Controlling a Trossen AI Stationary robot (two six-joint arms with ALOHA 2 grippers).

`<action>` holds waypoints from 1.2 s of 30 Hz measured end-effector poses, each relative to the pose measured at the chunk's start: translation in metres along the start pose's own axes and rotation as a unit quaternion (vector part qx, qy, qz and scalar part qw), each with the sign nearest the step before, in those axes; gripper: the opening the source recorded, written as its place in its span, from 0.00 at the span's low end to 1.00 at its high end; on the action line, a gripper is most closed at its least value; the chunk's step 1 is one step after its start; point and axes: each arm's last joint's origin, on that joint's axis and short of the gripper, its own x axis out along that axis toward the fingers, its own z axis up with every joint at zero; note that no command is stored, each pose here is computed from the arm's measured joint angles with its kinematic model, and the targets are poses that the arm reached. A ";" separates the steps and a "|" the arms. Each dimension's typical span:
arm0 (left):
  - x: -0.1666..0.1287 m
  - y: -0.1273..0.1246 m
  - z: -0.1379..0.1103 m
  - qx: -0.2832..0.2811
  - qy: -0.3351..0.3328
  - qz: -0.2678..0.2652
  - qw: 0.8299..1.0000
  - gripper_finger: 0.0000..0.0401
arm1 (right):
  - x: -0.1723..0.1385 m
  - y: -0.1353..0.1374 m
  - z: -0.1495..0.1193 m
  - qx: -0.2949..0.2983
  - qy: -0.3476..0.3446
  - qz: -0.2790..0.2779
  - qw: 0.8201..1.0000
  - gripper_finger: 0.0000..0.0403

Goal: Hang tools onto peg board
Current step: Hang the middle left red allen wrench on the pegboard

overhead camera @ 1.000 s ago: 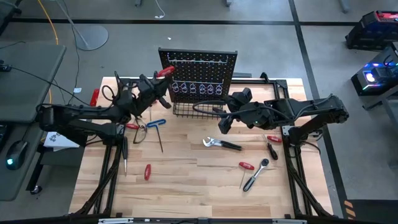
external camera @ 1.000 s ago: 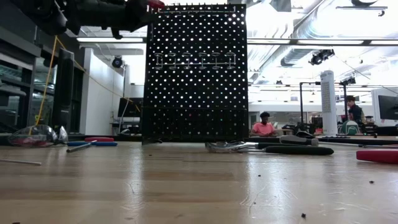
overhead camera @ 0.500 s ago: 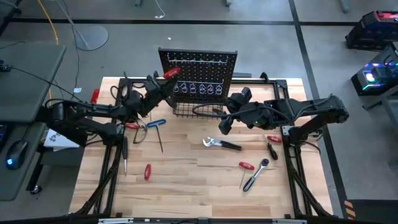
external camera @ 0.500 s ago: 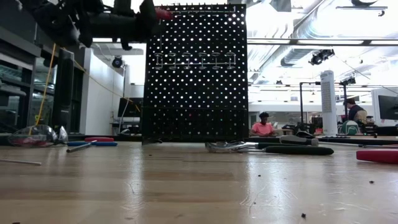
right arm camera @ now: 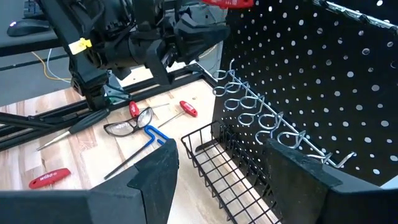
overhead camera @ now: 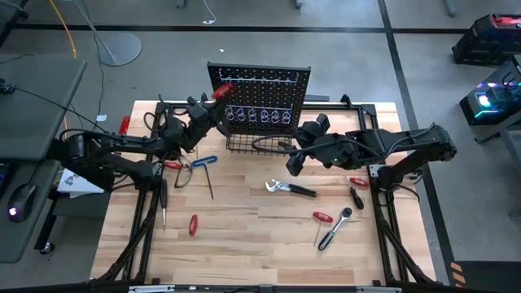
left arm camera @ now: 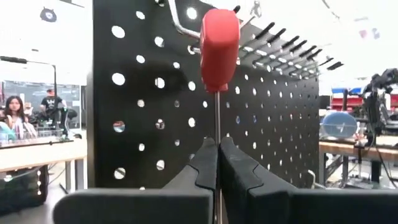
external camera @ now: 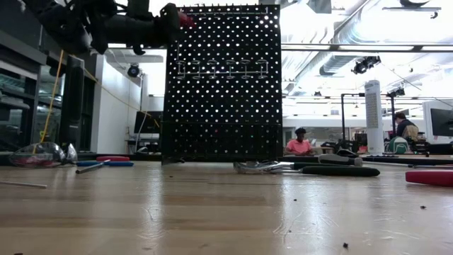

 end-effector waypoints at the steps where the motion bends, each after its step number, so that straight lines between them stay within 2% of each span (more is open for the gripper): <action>1: 0.000 0.000 -0.001 0.001 0.003 0.001 1.000 0.00 | 0.000 0.000 0.000 0.000 0.000 0.000 1.000 0.56; 6: 0.003 0.003 -0.006 -0.020 0.009 -0.001 1.000 0.00 | 0.000 0.000 0.000 0.000 -0.001 -0.003 1.000 0.56; 15: 0.006 0.000 -0.020 -0.011 0.030 -0.011 0.999 0.00 | 0.000 -0.001 0.000 0.000 -0.004 -0.012 1.000 0.56; 19: 0.006 0.001 -0.020 0.000 0.032 0.002 0.999 0.02 | 0.000 -0.001 0.000 0.000 -0.004 -0.012 1.000 0.56; 23: 0.006 0.001 -0.020 0.023 0.032 0.002 0.999 0.08 | 0.000 0.000 0.000 0.000 -0.004 -0.012 1.000 0.56; 31: 0.002 -0.007 -0.024 0.026 0.060 -0.015 0.998 0.27 | 0.000 0.000 0.001 0.004 -0.009 -0.010 1.000 0.56; 36: -0.002 -0.011 -0.020 0.022 0.061 0.000 0.998 0.36 | 0.000 0.000 0.002 0.005 -0.010 -0.009 1.000 0.56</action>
